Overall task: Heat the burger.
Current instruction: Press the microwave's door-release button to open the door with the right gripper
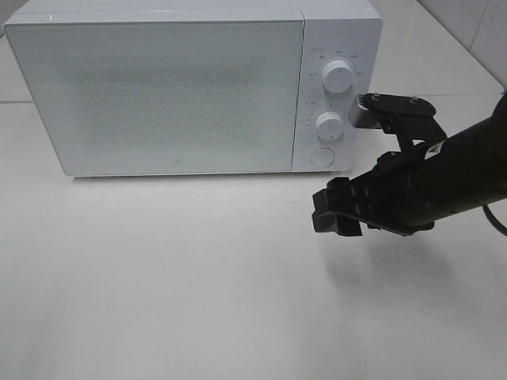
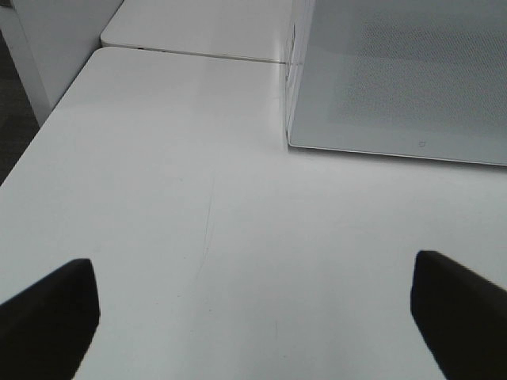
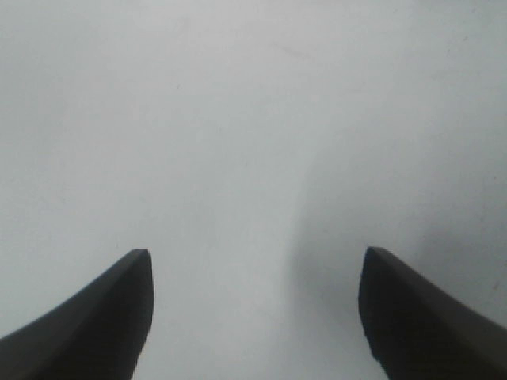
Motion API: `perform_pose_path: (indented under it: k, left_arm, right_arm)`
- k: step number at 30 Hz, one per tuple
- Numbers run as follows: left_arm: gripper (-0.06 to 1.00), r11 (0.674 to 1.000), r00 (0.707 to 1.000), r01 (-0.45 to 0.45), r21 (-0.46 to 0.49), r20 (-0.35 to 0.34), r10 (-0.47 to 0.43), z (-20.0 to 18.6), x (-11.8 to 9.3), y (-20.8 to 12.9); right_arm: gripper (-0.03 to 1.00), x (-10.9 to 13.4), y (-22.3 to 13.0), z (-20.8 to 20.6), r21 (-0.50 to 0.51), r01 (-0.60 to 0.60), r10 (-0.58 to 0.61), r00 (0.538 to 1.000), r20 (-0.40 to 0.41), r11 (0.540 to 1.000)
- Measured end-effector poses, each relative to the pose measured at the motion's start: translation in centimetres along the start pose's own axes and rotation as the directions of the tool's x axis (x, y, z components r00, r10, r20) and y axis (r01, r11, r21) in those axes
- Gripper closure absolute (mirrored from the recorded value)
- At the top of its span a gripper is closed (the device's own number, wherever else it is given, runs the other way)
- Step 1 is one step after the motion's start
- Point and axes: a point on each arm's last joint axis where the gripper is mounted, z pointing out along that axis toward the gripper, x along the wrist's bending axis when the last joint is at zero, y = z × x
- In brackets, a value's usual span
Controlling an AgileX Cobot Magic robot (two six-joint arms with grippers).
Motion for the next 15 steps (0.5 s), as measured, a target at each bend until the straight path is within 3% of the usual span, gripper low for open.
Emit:
perform_pose_path:
  k: [5,15]
  left_arm:
    - [-0.05,1.000,1.000,0.000,0.000,0.000,0.000,0.0,0.0,0.0]
    - [-0.05,1.000,1.000,0.000,0.000,0.000,0.000,0.0,0.0,0.0]
  right_arm:
    - [0.27,0.3,-0.9,-3.2,0.080,0.130,-0.129,0.992,-0.013,0.988]
    - [0.27,0.4,-2.5,-10.1,0.056,0.200,-0.201,0.980,0.012,0.978]
